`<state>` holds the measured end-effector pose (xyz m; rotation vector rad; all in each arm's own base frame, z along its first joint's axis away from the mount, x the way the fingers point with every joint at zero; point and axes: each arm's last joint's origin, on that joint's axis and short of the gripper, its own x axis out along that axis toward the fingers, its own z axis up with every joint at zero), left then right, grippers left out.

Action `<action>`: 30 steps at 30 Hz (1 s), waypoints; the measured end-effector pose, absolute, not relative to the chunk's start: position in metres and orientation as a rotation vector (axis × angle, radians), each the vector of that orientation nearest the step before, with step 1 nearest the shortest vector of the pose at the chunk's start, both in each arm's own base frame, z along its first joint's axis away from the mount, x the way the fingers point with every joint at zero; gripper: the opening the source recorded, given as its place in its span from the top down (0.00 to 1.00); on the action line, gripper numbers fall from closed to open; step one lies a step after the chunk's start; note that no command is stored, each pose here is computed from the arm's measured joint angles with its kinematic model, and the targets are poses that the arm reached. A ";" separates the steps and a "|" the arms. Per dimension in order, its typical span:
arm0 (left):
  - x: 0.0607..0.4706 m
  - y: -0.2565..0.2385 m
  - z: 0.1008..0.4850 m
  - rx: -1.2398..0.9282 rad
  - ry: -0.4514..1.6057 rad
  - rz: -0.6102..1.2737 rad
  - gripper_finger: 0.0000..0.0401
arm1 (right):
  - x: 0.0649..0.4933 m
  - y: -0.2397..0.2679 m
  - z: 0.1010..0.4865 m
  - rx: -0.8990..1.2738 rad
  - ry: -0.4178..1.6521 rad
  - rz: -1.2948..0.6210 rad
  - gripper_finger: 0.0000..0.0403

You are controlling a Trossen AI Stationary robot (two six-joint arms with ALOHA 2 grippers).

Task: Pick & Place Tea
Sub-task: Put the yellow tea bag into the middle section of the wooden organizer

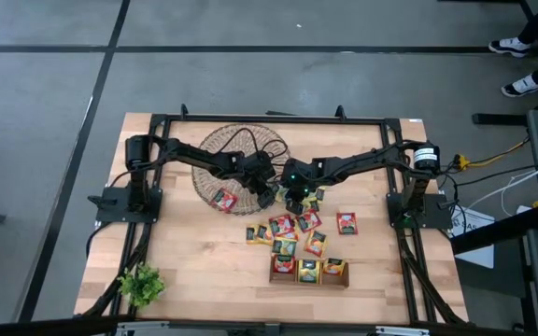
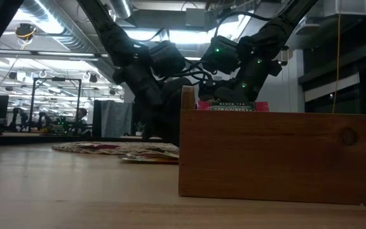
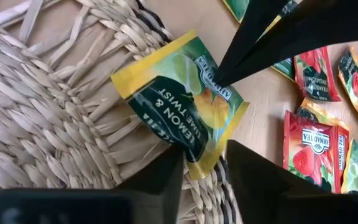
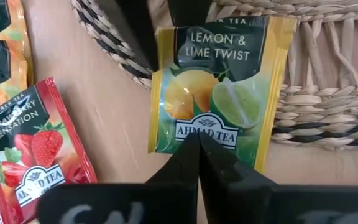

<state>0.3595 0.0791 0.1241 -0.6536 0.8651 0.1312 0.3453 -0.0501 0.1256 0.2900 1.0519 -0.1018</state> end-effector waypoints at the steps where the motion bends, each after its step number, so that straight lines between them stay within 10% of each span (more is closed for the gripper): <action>1: 0.359 0.079 0.124 -0.653 0.865 0.131 0.77 | 0.345 -0.050 0.126 0.290 1.052 -0.101 0.98; 7: 0.360 0.079 0.124 -0.615 0.863 0.112 0.98 | 0.346 -0.050 0.126 0.282 1.050 -0.095 0.92; 30: 0.317 0.038 0.192 0.066 1.042 0.074 0.99 | 0.354 -0.049 0.176 0.252 0.745 0.028 0.72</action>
